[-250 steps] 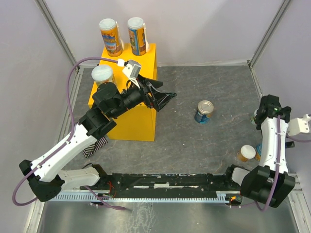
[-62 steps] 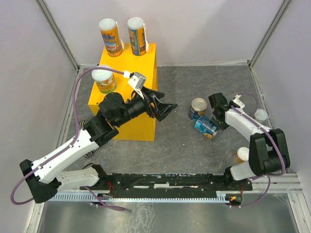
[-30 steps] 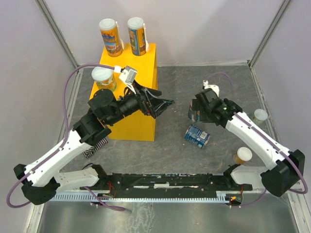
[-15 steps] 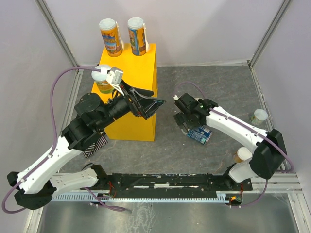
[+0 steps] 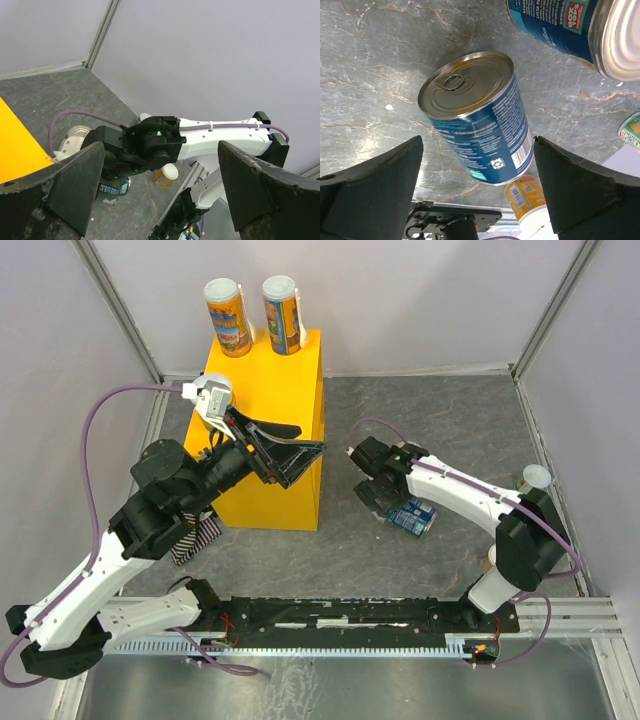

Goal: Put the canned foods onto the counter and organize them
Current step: Pick up the canned food from the center of the board, then place the canned food on the counter.

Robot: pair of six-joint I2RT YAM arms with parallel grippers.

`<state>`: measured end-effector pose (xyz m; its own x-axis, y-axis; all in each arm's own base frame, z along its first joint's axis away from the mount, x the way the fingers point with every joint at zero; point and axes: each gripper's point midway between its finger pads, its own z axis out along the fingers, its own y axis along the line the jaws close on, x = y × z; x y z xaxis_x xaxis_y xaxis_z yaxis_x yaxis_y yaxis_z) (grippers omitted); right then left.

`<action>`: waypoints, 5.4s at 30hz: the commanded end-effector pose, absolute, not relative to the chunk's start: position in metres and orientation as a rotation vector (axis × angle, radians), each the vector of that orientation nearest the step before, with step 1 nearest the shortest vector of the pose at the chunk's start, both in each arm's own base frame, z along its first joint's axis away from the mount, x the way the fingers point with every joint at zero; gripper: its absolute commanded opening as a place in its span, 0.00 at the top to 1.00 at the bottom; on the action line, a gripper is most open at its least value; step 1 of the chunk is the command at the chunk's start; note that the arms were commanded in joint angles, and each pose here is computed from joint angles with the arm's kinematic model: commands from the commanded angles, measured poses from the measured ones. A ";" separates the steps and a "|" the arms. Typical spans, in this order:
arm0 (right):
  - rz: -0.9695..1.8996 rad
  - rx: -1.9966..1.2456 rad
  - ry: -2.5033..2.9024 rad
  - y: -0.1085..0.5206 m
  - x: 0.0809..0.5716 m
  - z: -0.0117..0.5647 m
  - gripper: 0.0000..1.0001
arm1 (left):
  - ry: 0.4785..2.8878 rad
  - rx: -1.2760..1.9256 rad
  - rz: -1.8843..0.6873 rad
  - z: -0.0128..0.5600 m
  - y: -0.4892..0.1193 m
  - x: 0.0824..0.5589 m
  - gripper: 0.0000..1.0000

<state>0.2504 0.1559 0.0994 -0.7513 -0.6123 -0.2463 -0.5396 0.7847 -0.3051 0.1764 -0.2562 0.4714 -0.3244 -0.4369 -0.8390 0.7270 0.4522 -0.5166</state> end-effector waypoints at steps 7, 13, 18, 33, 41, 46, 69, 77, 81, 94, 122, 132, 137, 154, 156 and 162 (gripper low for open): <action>-0.342 -0.975 2.639 0.159 0.257 0.078 0.01 | 1.424 0.233 -1.202 0.496 -0.243 0.172 0.00; -0.323 -1.021 2.662 0.163 0.256 0.065 0.01 | 1.430 0.225 -1.196 0.494 -0.243 0.174 0.00; -0.301 -1.058 2.692 0.167 0.254 0.052 0.01 | 1.434 0.220 -1.186 0.493 -0.243 0.176 0.00; -0.243 -1.079 2.768 0.168 0.257 0.018 0.00 | 1.461 0.227 -1.144 0.486 -0.251 0.188 0.01; -0.202 -1.078 2.780 0.174 0.256 0.009 0.07 | 1.466 0.229 -1.122 0.484 -0.251 0.191 0.01; -0.152 -1.030 2.766 0.179 0.259 0.016 0.27 | 1.462 0.230 -1.116 0.486 -0.251 0.191 0.01; 0.132 -0.708 2.606 0.209 0.267 0.095 0.99 | 1.451 0.229 -1.131 0.491 -0.253 0.192 0.01; 0.209 -0.585 2.534 0.209 0.264 0.099 0.99 | 1.457 0.217 -1.129 0.488 -0.252 0.193 0.01; 0.245 -0.539 2.483 0.209 0.263 0.105 0.98 | 1.454 0.205 -1.125 0.489 -0.250 0.193 0.00; 0.313 -0.460 2.292 0.202 0.265 0.155 0.98 | 1.433 0.143 -1.104 0.493 -0.238 0.195 0.00; 0.388 -0.353 1.720 0.199 0.292 0.427 0.98 | 1.403 -0.001 -1.029 0.506 -0.206 0.202 0.00; 0.435 -0.360 1.566 0.215 0.306 0.491 0.98 | 1.395 0.040 -1.073 0.520 -0.214 0.196 0.00; 0.467 -0.362 1.491 0.224 0.311 0.522 0.99 | 1.379 0.058 -1.105 0.530 -0.215 0.190 0.01; 0.594 -0.398 1.321 0.261 0.316 0.574 0.98 | 1.345 0.112 -1.139 0.548 -0.214 0.178 0.02; 0.598 -0.406 1.314 0.267 0.319 0.574 0.98 | 1.340 0.109 -1.133 0.550 -0.210 0.176 0.02; 0.619 -0.442 1.294 0.292 0.328 0.575 0.98 | 1.320 0.096 -1.116 0.557 -0.199 0.172 0.02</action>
<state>0.3406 0.2888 0.4630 -0.1299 -0.0491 -0.9903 -0.6054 0.7949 0.0400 0.1834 -0.2154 0.5291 -0.2087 -0.5483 -0.8098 0.6597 0.5324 -0.5305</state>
